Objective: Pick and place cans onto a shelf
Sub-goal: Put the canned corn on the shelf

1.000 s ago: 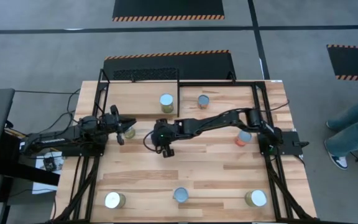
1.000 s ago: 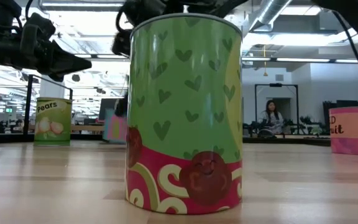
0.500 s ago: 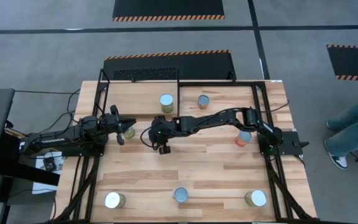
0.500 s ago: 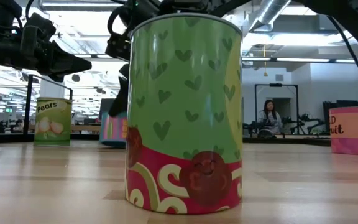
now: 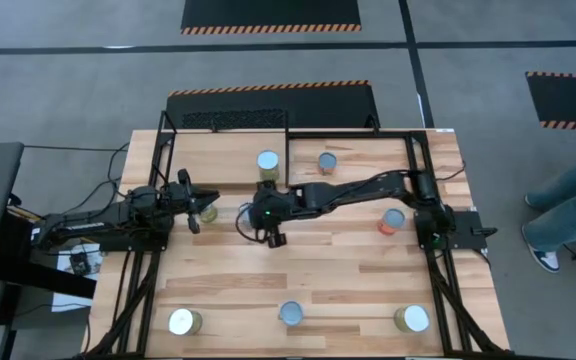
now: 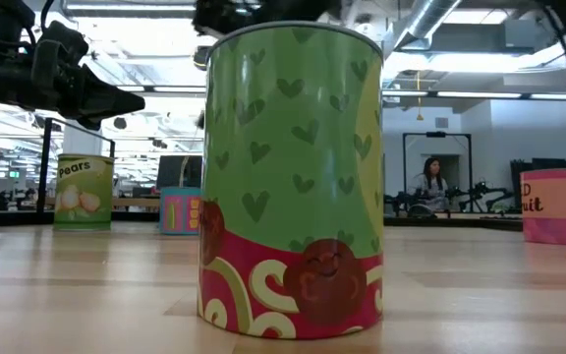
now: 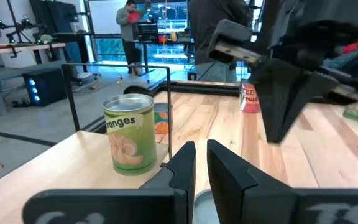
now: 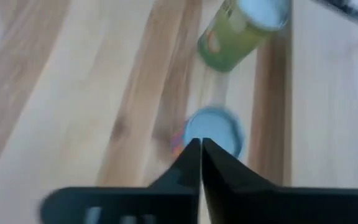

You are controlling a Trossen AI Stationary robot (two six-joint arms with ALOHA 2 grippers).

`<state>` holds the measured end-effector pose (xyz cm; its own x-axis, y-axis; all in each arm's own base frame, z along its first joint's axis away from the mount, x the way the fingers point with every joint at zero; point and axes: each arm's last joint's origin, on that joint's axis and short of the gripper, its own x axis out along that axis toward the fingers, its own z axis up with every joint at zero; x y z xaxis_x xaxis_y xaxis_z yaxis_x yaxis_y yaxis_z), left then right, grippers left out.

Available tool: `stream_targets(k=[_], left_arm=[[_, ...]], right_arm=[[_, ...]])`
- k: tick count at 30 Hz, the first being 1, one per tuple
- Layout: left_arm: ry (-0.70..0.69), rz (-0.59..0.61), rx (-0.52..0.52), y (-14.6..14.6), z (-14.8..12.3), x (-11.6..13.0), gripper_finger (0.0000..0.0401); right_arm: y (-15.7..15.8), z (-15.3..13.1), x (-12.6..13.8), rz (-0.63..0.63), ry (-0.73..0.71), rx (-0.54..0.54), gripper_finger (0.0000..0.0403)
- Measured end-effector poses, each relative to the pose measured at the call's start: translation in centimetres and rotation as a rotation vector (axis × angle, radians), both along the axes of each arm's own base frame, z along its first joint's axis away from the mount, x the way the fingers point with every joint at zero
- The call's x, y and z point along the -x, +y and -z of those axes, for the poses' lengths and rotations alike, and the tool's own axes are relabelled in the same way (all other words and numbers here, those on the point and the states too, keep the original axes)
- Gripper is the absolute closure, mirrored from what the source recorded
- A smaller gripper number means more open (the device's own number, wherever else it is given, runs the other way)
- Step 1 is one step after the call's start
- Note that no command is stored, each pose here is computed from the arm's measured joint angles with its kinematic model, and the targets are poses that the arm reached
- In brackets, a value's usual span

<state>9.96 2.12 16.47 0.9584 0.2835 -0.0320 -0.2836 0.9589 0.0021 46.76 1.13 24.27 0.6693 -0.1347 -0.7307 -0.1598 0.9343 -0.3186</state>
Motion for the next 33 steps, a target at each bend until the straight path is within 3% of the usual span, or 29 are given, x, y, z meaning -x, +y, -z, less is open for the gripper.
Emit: stream_targets(k=[4,10,14,19,27,33], left_arm=[[-0.002,0.022,0.016,-0.1,0.0,0.0,0.037],[0.028,0.041,0.029,-0.1,-0.2,-0.1,0.0378],[0.006,0.042,0.04,-0.1,-2.3,-0.1,0.0398],[0.061,0.057,0.051,-0.1,-3.9,-1.0,0.0401],[0.346,0.08,0.168,-0.3,-5.5,-4.9,0.0401],[0.599,0.08,0.226,-0.6,-6.2,-8.6,0.0376]], right_arm=[[-0.3,1.0,2.2,0.034,-0.06,-0.041,0.0388],[-0.5,3.2,5.9,0.048,-0.306,-0.101,0.0395],[-0.6,2.5,8.6,0.046,-0.48,-0.123,0.0397],[-1.9,2.7,12.2,0.085,-0.542,-0.126,0.0397],[-3.9,5.2,17.3,0.174,-0.692,-0.164,0.0397],[-4.3,6.0,19.4,0.201,-0.737,-0.179,0.0398]])
